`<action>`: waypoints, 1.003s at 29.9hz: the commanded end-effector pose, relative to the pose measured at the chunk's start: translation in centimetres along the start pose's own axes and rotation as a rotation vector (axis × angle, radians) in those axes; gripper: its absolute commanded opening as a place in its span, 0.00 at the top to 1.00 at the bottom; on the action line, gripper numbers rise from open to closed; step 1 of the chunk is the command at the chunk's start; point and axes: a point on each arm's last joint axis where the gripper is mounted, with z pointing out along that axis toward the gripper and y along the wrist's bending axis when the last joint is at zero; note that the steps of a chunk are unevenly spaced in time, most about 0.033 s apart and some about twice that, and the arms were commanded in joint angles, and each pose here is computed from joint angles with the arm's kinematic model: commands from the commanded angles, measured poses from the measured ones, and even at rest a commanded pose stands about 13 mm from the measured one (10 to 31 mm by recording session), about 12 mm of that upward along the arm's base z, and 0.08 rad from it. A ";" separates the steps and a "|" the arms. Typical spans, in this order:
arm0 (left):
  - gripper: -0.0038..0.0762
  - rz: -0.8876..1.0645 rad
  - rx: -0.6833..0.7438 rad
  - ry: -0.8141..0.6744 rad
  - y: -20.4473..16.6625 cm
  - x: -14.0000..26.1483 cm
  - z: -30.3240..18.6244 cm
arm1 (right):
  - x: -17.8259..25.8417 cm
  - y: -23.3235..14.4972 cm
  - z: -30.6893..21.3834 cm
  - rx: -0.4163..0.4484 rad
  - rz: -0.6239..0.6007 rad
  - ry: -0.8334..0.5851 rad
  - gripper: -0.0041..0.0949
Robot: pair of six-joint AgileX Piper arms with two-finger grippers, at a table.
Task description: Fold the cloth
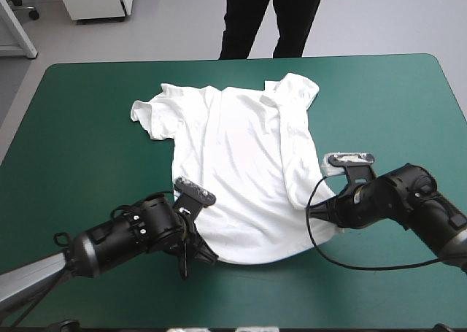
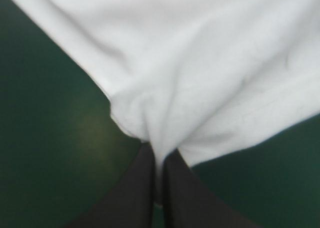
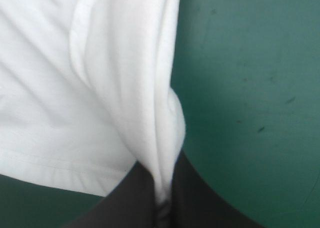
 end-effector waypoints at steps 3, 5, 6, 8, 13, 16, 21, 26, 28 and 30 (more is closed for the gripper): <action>0.96 -0.118 -0.068 -0.306 3.8 -2.2 -7.0 | -2.7 1.2 -6.3 -0.082 -0.076 -0.256 0.98; 0.96 -0.149 -0.086 -0.415 5.6 -3.0 -9.3 | -3.6 1.6 -8.1 -0.097 -0.094 -0.332 0.98; 0.96 -0.153 -0.092 -0.473 6.5 -3.4 -10.5 | -4.1 1.8 -9.1 -0.104 -0.104 -0.379 0.98; 0.96 -0.161 -0.100 -0.575 7.9 -4.1 -12.6 | -5.0 2.1 -11.1 -0.125 -0.119 -0.475 0.98; 0.96 -0.135 -0.111 -0.832 10.9 -5.7 -18.3 | -6.7 2.9 -15.7 -0.165 -0.187 -0.712 0.98; 0.96 -0.152 -0.111 -1.002 12.2 -6.0 -21.7 | -7.3 3.0 -18.2 -0.153 -0.231 -0.847 0.98; 0.96 -0.141 -0.168 -1.264 13.4 -5.8 -26.9 | -8.0 3.0 -22.4 -0.104 -0.283 -1.079 0.98; 0.96 -0.085 -0.232 -1.526 13.5 -4.9 -31.9 | -8.1 3.0 -26.8 -0.061 -0.331 -1.351 0.98; 0.96 -0.083 -0.240 -1.613 13.5 -4.5 -33.4 | -8.0 3.0 -28.7 -0.047 -0.351 -1.465 0.98; 0.96 -0.074 -0.259 -1.691 13.4 -3.9 -35.0 | -7.7 3.0 -30.3 -0.037 -0.367 -1.557 0.98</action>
